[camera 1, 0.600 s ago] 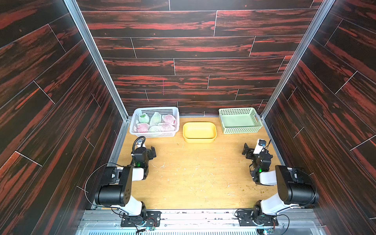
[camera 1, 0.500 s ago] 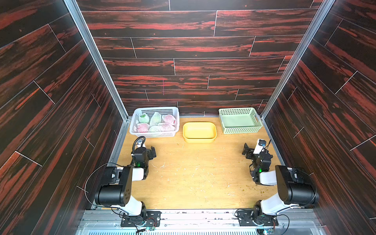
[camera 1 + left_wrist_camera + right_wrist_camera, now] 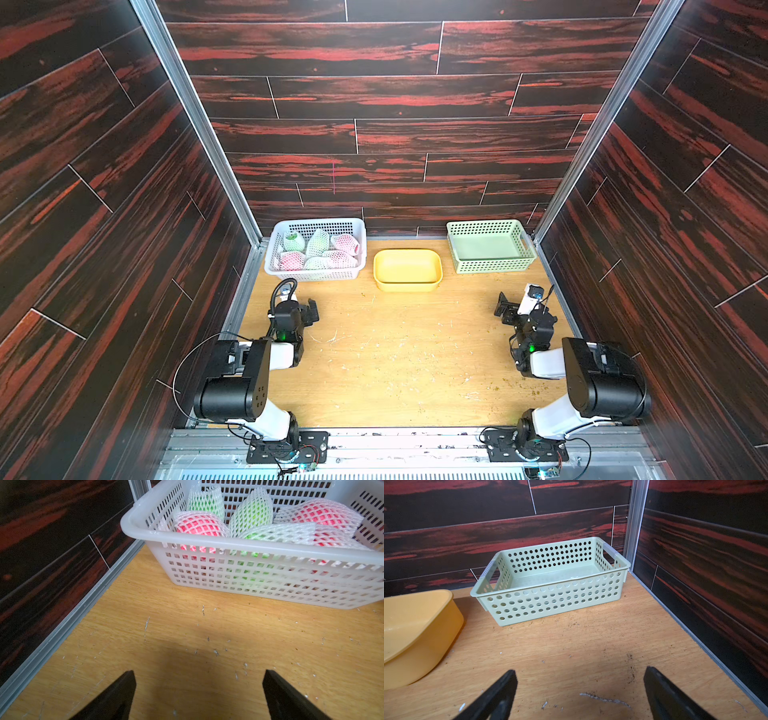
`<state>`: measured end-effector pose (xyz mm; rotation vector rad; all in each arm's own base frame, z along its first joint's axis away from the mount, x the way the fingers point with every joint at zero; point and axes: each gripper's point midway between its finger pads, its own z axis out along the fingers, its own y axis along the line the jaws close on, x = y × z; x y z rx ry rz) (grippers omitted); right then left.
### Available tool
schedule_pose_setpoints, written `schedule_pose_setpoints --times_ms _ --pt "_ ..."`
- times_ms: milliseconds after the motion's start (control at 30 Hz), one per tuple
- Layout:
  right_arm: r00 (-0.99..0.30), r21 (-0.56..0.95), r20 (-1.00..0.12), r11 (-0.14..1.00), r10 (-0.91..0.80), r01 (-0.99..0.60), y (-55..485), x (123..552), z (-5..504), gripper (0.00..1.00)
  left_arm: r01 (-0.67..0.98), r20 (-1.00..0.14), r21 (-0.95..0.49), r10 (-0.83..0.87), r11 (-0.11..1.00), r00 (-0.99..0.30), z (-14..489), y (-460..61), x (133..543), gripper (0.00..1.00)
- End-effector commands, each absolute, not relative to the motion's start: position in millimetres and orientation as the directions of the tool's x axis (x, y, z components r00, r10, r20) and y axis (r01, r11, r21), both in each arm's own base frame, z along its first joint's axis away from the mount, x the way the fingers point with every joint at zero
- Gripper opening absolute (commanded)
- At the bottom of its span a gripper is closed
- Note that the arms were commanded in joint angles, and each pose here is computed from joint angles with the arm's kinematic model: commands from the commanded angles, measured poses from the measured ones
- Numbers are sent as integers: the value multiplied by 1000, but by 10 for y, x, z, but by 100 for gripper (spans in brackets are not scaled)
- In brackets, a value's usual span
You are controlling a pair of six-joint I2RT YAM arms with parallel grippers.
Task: Remove foam nets from apples
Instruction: Pick up the apple from the basket.
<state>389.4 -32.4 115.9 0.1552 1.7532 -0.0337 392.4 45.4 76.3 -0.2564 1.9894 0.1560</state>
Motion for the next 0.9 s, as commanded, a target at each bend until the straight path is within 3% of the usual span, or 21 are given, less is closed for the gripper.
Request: schedule_pose_setpoints --times_ms 0,333,367,433,533,633,733,867 --pt "-180 75 -979 989 97 126 -324 3896 1153 99 -256 -926 -16 -111 966 -360 922 483 3972 100" --pt "-169 74 -981 991 93 116 -307 3890 1182 99 -254 -933 -16 -106 967 -344 967 484 3976 100" --pt "-164 62 -983 992 79 105 -281 3884 1248 99 -234 -955 -15 -83 972 -286 1139 456 4019 100" --pt "-182 20 -983 994 39 105 -218 3876 1503 99 -219 -942 24 -51 975 -332 1357 392 3960 100" --pt "-59 71 -996 997 72 19 -55 3798 2098 99 -217 -966 -43 -96 975 -241 2054 322 3888 100" --pt "-129 136 -984 983 119 -126 247 3920 2312 96 -171 -979 -121 -146 978 -142 2697 231 3956 98" --pt "-213 147 -972 966 101 -212 547 4134 2335 94 -144 -964 -160 -186 977 -190 2984 153 4246 98" --pt "-266 173 -959 945 97 -278 832 4348 2288 94 -83 -905 -170 -189 982 -381 3058 -22 4804 96"
